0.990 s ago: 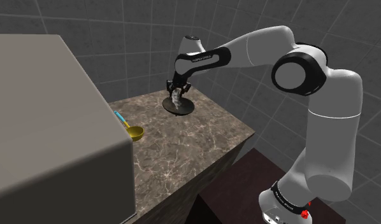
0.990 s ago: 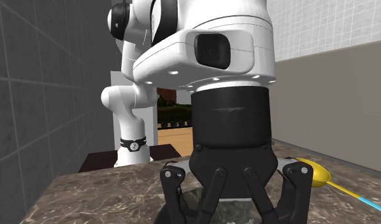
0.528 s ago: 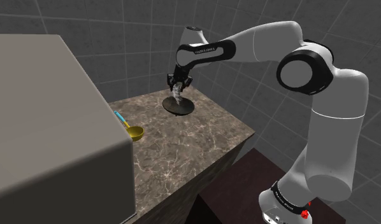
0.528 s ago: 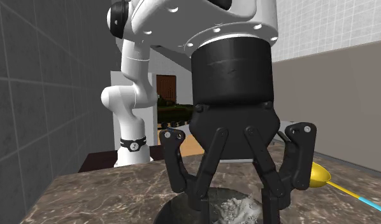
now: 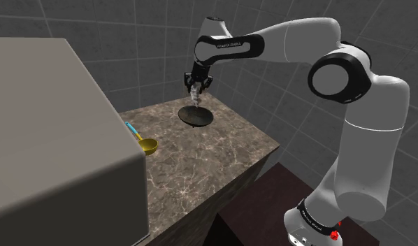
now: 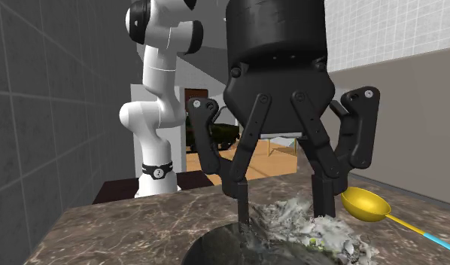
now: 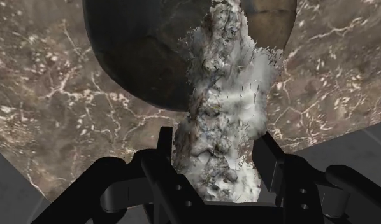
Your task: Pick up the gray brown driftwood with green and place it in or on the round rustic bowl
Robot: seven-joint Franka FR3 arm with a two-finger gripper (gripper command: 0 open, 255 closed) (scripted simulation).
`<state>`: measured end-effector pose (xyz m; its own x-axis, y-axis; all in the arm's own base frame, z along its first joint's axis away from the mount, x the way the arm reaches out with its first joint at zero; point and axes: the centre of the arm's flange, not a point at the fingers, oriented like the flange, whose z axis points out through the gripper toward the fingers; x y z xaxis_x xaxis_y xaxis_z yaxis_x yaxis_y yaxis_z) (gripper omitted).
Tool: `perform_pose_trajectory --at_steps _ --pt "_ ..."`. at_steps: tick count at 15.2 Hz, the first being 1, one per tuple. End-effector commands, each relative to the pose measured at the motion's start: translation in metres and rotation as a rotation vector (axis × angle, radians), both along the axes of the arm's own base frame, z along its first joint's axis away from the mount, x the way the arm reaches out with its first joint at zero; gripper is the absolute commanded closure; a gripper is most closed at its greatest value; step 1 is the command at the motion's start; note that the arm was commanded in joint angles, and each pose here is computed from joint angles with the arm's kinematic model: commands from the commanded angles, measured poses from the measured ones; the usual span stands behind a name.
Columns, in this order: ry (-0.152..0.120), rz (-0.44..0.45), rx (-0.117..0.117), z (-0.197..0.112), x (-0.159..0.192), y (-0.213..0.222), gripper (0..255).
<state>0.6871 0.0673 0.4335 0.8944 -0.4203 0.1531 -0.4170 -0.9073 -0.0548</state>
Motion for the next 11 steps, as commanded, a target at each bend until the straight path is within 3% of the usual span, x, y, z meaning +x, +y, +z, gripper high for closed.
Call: perform_pose_trajectory --at_steps 1,5,11 --pt "0.0 0.0 0.0 0.007 0.0 0.0 255" --pt "0.0 0.0 0.0 0.018 -0.054 0.014 255" --pt "0.0 0.0 0.0 -0.014 -0.054 0.014 255"
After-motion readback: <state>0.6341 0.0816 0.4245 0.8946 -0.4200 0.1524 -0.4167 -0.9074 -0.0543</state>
